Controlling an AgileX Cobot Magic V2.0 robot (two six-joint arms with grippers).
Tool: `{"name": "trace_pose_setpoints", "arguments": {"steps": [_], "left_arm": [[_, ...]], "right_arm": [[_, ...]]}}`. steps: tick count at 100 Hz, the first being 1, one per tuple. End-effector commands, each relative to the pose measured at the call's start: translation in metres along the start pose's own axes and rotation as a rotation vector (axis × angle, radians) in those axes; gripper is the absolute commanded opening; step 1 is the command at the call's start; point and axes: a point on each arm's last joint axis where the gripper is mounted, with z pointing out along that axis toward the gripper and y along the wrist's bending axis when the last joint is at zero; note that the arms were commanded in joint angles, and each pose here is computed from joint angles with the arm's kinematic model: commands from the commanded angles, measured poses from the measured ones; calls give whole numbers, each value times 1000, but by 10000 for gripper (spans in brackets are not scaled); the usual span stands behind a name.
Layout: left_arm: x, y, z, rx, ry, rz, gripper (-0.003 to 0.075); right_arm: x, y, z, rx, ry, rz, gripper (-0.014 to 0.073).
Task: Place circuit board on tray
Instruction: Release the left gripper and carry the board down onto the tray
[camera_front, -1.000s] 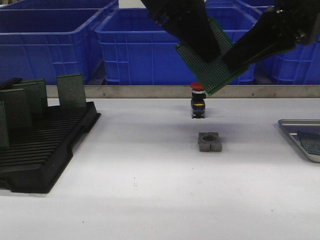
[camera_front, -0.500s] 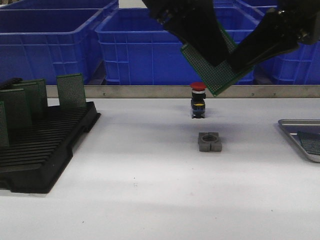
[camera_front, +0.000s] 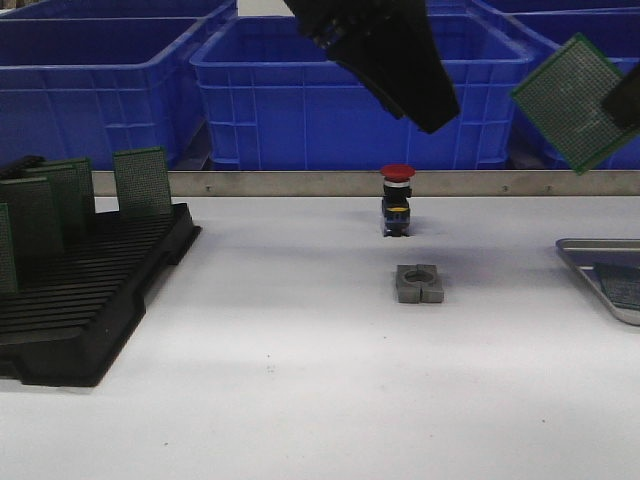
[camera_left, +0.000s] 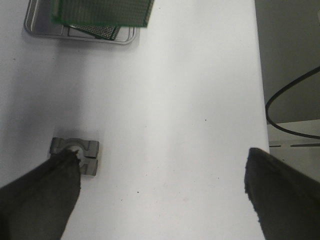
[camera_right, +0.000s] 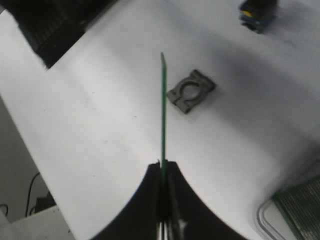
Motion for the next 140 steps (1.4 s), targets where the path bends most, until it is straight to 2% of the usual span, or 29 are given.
{"name": "trace_pose_setpoints", "arguments": {"steps": [1, 21, 39, 85, 140], "left_arm": [[-21, -20, -27, 18, -78, 37, 622], [-21, -20, -27, 18, -78, 37, 622], [-21, -20, -27, 18, -78, 37, 622], [-21, -20, -27, 18, -78, 37, 622], [-21, -20, -27, 18, -78, 37, 622]], "right_arm": [[-8, -5, -23, 64, -94, 86, -66], [11, -44, -31, 150, -130, 350, -66], [28, -72, -18, 150, -108, 476, -66], [53, -109, 19, 111, -83, 625, -68], [60, -117, 30, 83, -84, 674, -64]]}}
